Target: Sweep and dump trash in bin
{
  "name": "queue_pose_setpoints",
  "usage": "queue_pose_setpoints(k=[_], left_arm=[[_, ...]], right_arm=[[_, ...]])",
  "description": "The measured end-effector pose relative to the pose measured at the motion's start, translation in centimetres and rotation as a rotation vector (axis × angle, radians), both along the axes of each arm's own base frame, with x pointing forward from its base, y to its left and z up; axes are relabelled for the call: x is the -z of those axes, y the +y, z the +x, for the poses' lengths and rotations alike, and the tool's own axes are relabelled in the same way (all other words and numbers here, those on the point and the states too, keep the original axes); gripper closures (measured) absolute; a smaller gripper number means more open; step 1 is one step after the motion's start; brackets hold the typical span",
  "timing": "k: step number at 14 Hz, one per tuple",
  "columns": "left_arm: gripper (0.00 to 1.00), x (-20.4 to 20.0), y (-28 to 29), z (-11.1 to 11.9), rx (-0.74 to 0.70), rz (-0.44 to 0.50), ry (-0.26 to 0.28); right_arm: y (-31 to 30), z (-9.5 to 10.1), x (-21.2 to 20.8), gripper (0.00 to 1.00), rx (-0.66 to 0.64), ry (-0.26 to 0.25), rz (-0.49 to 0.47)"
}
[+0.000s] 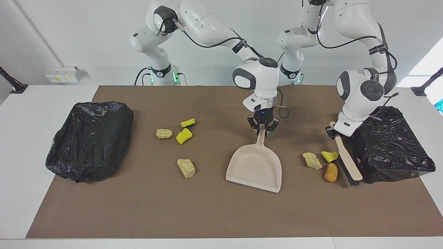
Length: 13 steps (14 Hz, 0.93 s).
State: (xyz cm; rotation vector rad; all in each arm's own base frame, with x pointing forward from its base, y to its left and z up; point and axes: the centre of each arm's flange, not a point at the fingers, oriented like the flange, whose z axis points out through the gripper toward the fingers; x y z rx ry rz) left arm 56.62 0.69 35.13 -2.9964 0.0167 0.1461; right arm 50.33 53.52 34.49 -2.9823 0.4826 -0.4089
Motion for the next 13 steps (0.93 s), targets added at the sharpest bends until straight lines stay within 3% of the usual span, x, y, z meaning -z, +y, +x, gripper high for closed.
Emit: queue_pose_setpoints(k=[4, 8, 13], left_arm=[[0.73, 0.7, -2.8, -0.6, 0.049, 0.002, 0.032], [0.73, 0.9, -7.1, -2.0, 0.101, 0.022, 0.110], [0.73, 0.2, -14.0, -4.3, 0.112, 0.042, 0.150]], right_arm=[[-1.1, 1.0, -0.2, 0.68, -0.040, 0.002, -0.032], [-5.7, 4.0, -2.5, 0.68, -0.174, 0.013, -0.103], [-10.6, 5.5, -6.2, 0.68, -0.377, 0.088, -0.165]])
